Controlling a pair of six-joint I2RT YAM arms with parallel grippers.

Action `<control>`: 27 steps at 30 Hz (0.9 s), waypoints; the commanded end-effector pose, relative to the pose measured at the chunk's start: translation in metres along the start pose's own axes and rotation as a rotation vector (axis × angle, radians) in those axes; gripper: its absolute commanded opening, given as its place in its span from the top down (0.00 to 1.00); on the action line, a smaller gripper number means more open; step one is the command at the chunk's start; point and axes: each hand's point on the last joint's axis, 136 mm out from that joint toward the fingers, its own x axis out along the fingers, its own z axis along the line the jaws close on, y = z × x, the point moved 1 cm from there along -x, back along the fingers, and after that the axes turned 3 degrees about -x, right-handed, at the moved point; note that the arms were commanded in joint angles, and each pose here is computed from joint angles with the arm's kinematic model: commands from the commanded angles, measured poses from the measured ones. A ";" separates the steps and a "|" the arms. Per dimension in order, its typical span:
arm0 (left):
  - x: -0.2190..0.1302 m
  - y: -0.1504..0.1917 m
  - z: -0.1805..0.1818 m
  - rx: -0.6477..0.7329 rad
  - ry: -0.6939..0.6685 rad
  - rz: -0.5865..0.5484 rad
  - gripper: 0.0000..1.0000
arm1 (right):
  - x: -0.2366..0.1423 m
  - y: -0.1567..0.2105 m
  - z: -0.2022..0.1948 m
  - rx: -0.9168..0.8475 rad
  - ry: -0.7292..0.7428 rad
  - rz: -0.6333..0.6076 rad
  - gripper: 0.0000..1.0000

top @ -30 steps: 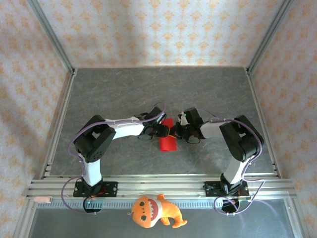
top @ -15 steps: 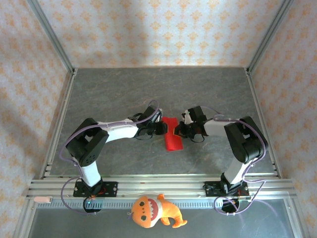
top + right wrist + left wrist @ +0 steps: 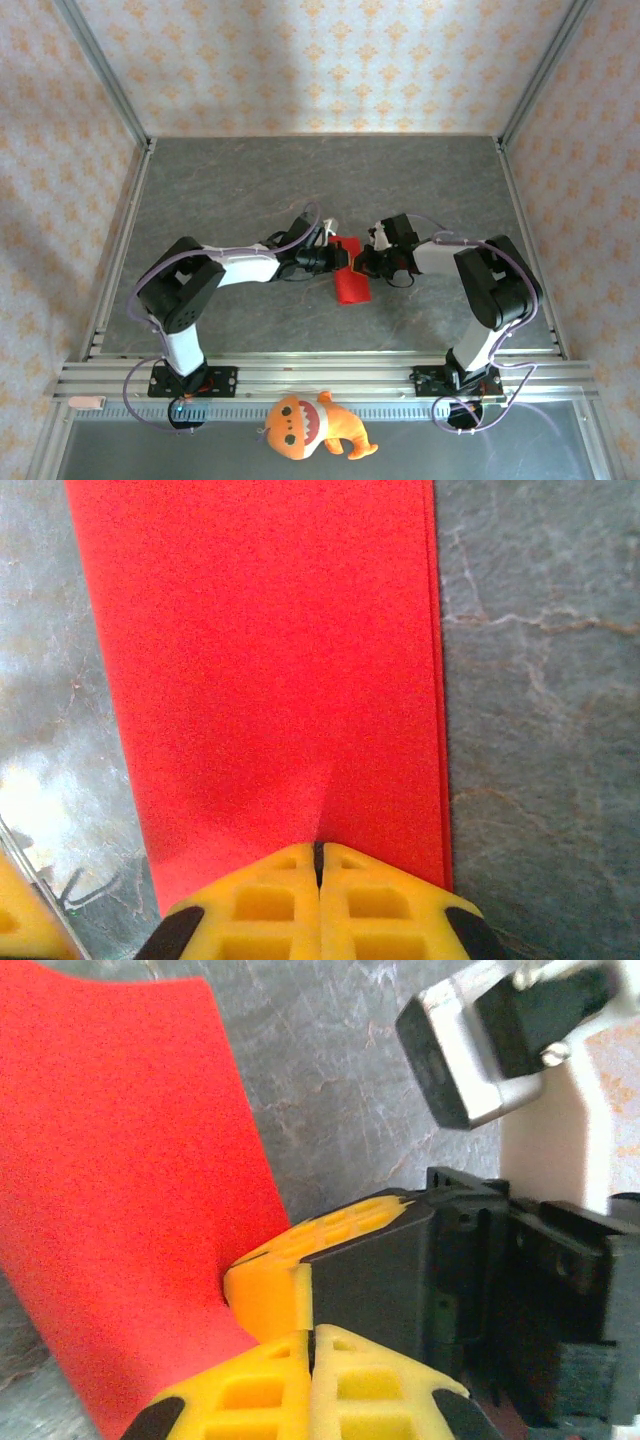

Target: Fold a paper plane with a square sheet of paper (pick it up from the middle)

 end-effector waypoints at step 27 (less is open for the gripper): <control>0.002 -0.013 0.034 -0.006 -0.100 0.046 1.00 | 0.003 0.037 -0.057 0.111 0.209 0.079 1.00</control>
